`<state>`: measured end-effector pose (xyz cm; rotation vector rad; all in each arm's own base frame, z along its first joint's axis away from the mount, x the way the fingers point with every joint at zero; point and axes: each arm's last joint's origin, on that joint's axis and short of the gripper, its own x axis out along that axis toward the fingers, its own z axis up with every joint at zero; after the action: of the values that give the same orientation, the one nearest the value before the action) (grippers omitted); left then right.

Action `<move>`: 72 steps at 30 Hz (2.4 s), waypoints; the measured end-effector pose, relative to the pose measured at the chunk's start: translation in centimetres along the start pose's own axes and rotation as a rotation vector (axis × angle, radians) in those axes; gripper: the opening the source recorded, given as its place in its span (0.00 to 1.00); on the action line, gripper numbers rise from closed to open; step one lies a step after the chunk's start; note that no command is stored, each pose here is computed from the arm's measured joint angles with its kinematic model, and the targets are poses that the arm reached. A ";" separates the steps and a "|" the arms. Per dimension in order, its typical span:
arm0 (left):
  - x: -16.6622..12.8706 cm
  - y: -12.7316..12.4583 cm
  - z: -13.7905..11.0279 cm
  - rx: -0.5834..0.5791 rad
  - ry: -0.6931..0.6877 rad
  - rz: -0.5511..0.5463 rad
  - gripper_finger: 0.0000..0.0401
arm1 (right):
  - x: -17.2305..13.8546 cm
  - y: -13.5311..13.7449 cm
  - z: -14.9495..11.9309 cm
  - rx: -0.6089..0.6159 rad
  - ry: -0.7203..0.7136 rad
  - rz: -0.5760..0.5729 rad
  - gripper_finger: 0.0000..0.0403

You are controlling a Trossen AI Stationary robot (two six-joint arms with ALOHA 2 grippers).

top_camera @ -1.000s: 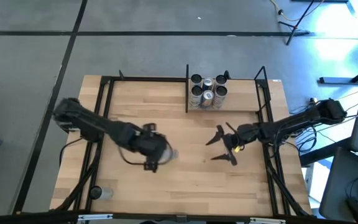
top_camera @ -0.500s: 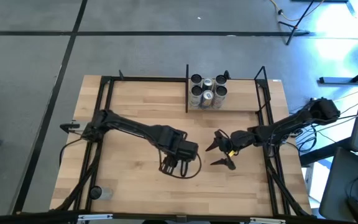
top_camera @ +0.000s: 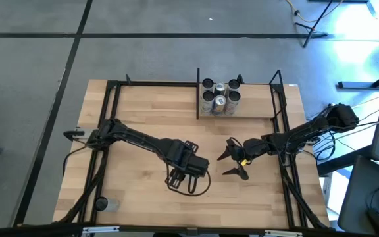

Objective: Place canned beverage on shelf
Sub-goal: Put the top black soda can on the shelf

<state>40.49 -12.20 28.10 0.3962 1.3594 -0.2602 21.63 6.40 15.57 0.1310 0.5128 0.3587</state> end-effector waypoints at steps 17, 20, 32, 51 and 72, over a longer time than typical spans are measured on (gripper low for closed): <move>1.4 0.0 0.4 -0.087 0.016 -0.015 0.61 | 0.0 0.0 0.0 0.011 0.000 -0.001 0.79; 1.5 0.0 0.4 -0.083 0.014 -0.010 0.68 | 0.0 0.0 0.0 0.010 0.000 -0.001 0.79; -2.3 0.0 -0.2 -0.140 -0.024 0.107 0.88 | 0.0 0.0 0.2 0.002 -0.023 0.002 0.79; 3.2 -13.0 -5.8 -0.534 -0.279 0.520 0.87 | 2.0 -0.2 1.8 -0.149 -0.200 -0.044 0.79; 11.9 -14.3 -8.4 -0.847 -0.782 0.507 0.87 | 8.6 -1.9 3.6 -0.169 -0.161 -0.398 0.79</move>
<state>29.50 -21.07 13.31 -0.0968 0.4750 0.5360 30.99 7.72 14.36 -0.1050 0.3367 0.0009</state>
